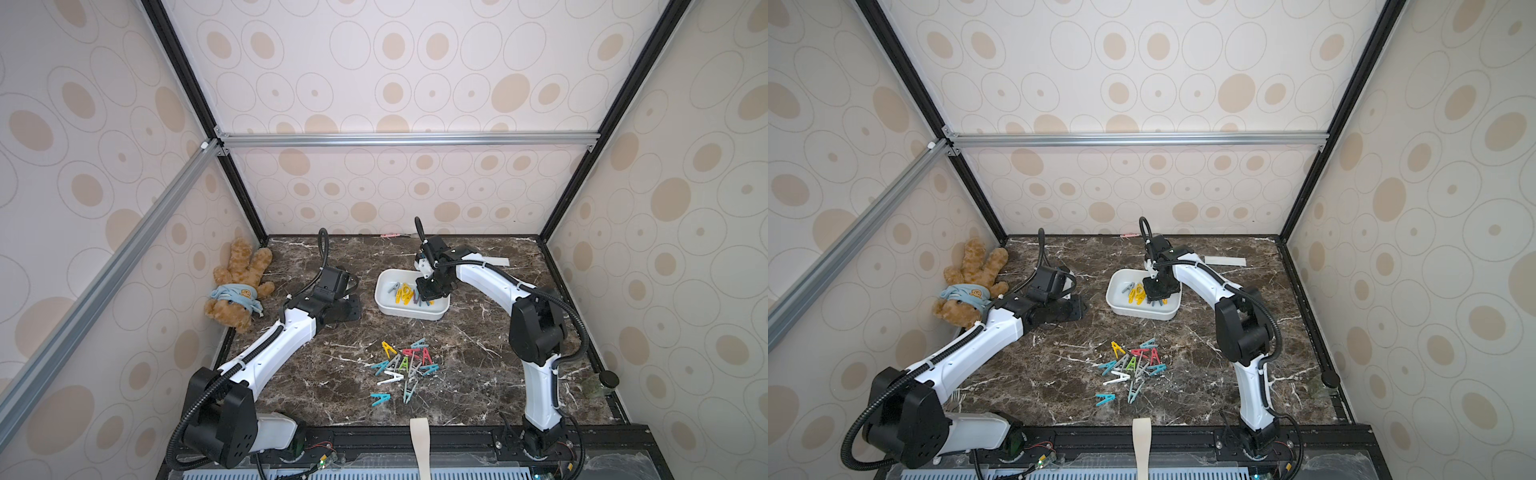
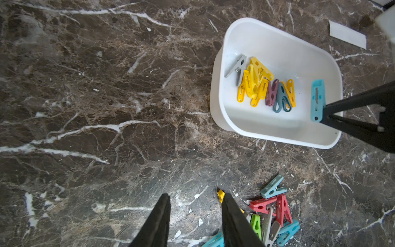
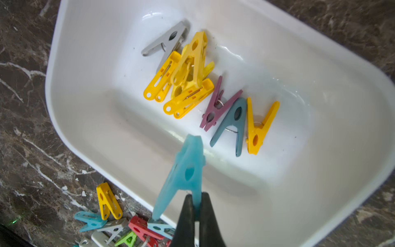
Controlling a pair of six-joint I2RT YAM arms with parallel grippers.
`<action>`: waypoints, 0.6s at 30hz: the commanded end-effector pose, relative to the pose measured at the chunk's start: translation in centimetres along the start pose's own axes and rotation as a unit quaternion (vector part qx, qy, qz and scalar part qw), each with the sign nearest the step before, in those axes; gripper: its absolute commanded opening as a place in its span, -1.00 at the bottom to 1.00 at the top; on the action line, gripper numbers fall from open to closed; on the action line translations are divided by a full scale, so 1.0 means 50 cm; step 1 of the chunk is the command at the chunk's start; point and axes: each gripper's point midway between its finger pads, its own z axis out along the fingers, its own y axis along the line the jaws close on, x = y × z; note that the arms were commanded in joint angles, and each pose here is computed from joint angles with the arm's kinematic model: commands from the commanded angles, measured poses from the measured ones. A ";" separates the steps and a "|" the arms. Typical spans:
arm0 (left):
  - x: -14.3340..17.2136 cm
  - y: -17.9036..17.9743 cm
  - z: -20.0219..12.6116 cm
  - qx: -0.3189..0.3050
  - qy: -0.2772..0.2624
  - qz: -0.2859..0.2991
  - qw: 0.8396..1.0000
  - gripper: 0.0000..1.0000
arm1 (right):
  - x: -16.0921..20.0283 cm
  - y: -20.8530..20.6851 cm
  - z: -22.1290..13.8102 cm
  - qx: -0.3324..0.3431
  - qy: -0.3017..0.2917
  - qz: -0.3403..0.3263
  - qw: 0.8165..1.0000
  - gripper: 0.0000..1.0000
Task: Put the clothespins into the storage box
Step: Place the clothespin in the storage box.
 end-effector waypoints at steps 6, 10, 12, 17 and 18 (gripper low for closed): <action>0.053 0.027 -0.010 -0.012 0.031 -0.012 0.999 -0.19 | -0.028 0.002 0.050 -0.017 0.005 0.000 1.000 -0.96; 0.068 0.029 -0.009 -0.008 0.038 -0.015 0.999 -0.17 | -0.040 -0.002 0.046 -0.008 -0.002 -0.001 1.000 -0.82; 0.076 0.029 -0.005 -0.006 0.045 -0.014 0.999 -0.15 | -0.047 -0.005 0.037 -0.001 -0.008 -0.004 1.000 -0.71; 0.096 0.029 -0.004 0.004 0.058 -0.008 0.998 -0.06 | -0.053 -0.006 0.000 0.009 -0.019 -0.011 1.000 -0.46; 0.099 0.028 -0.005 0.005 0.060 -0.007 0.998 -0.04 | -0.052 -0.004 -0.006 0.008 -0.021 -0.012 1.000 -0.46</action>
